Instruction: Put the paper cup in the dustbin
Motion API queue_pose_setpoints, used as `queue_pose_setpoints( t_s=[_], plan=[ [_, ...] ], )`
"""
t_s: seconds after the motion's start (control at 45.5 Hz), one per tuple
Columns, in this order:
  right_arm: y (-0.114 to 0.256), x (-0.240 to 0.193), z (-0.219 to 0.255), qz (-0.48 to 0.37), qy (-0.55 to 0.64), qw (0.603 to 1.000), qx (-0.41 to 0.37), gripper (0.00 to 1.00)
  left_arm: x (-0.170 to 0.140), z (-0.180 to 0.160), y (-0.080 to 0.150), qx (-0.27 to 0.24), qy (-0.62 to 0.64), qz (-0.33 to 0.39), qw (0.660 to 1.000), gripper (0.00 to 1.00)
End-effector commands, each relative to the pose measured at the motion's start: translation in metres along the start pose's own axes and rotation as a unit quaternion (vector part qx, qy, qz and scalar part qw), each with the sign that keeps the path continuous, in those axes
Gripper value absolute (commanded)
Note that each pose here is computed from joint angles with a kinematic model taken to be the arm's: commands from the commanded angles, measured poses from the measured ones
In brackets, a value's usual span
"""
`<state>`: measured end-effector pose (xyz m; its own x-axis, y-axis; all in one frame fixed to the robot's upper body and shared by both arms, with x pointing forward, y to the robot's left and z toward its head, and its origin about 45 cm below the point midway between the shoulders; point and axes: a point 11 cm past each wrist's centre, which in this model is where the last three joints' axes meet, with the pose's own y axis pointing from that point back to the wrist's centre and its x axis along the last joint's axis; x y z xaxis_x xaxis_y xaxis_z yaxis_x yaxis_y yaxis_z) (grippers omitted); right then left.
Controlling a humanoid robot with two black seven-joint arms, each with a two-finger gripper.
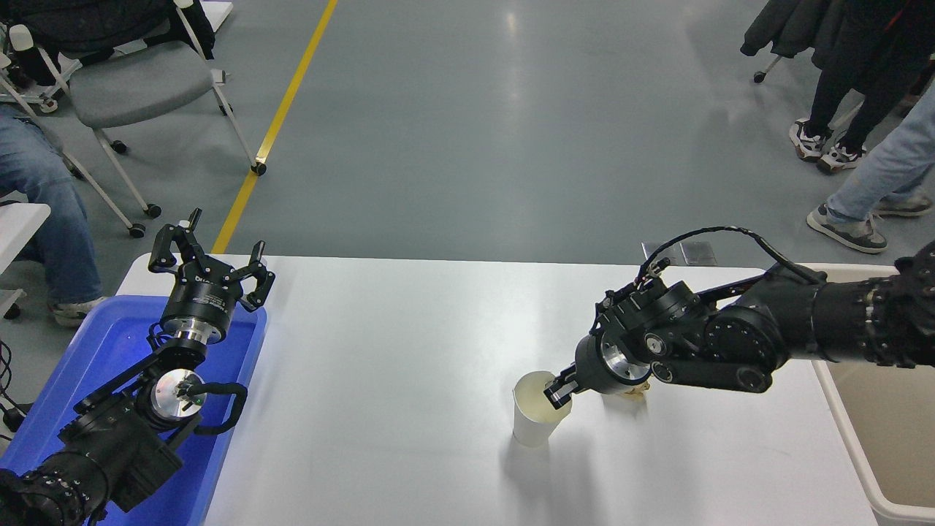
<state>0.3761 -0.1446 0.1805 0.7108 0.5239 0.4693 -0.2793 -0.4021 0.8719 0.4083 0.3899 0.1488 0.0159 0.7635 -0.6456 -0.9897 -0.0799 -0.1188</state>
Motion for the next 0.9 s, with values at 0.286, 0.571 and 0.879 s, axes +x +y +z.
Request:
queue_pose_setpoints(
  t_s=[0.286, 0.571, 0.879],
  plan=[
    [0.124, 0.051, 0.006, 0.043, -0.004, 0.999, -0.009, 0.0, 0.0, 0.0, 0.0, 0.0, 0.0, 0.0, 1.0, 1.0],
    [0.155, 0.075, -0.01, 0.065, 0.008, 0.998, -0.003, 0.0, 0.0, 0.0, 0.0, 0.0, 0.0, 0.0, 1.0, 1.0],
    [0.171, 0.069, 0.022, 0.091, -0.032, 0.995, -0.024, 0.0, 0.0, 0.0, 0.0, 0.0, 0.0, 0.0, 1.0, 1.0]
  ],
)
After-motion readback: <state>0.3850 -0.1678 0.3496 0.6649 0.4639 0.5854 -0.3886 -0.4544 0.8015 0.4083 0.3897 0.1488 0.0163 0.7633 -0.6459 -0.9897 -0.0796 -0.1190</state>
